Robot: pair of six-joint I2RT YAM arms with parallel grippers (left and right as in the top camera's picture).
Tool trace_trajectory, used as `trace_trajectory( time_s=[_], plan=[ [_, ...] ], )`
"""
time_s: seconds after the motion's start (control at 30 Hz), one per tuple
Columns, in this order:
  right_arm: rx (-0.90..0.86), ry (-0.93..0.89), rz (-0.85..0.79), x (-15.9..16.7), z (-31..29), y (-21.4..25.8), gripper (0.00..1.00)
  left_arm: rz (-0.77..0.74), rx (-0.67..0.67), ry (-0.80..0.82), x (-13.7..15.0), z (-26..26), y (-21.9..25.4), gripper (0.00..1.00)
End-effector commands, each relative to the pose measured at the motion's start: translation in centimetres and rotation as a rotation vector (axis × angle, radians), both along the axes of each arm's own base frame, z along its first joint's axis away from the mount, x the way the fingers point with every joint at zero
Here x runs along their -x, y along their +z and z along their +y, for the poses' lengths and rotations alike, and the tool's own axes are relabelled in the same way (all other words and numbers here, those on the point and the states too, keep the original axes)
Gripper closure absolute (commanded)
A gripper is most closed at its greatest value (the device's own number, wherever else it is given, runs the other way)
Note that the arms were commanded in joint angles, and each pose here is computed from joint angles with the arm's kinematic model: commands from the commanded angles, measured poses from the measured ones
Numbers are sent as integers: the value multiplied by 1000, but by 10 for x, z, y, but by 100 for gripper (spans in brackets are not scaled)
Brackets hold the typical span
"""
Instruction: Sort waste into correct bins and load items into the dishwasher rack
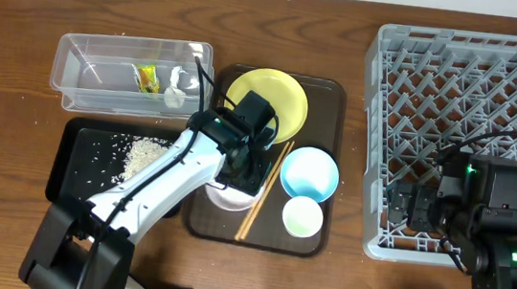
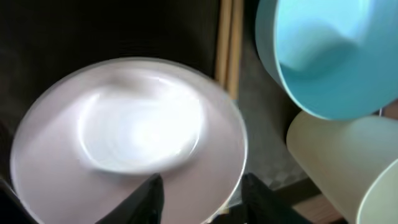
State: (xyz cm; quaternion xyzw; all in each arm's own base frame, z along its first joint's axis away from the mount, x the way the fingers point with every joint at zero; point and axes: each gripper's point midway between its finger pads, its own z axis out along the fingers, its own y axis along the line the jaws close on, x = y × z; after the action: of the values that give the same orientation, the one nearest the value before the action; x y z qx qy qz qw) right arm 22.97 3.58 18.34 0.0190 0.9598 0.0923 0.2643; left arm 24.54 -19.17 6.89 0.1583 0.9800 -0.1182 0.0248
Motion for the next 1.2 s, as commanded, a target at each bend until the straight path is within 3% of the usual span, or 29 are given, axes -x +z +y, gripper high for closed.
trace_trajectory(
  time_s=[0.0,0.23,0.6,0.8,1.07,1.17],
  plan=[
    [-11,2,-17,-1,3,7,1,-28,9,1,-3,-1,15,51],
    [-11,2,-17,-1,3,7,1,-51,165,-51,9,-26,48,43],
    [-11,2,-17,-1,3,7,1,-24,160,-201,44,-62,26,41],
    [-12,2,-16,-1,3,7,1,6,75,-200,46,-63,-1,42],
    [-11,2,-12,0,3,6,1,65,55,-160,45,-67,-23,85],
    [-11,2,-10,0,3,6,1,55,63,-160,45,-67,-18,93]
  ],
)
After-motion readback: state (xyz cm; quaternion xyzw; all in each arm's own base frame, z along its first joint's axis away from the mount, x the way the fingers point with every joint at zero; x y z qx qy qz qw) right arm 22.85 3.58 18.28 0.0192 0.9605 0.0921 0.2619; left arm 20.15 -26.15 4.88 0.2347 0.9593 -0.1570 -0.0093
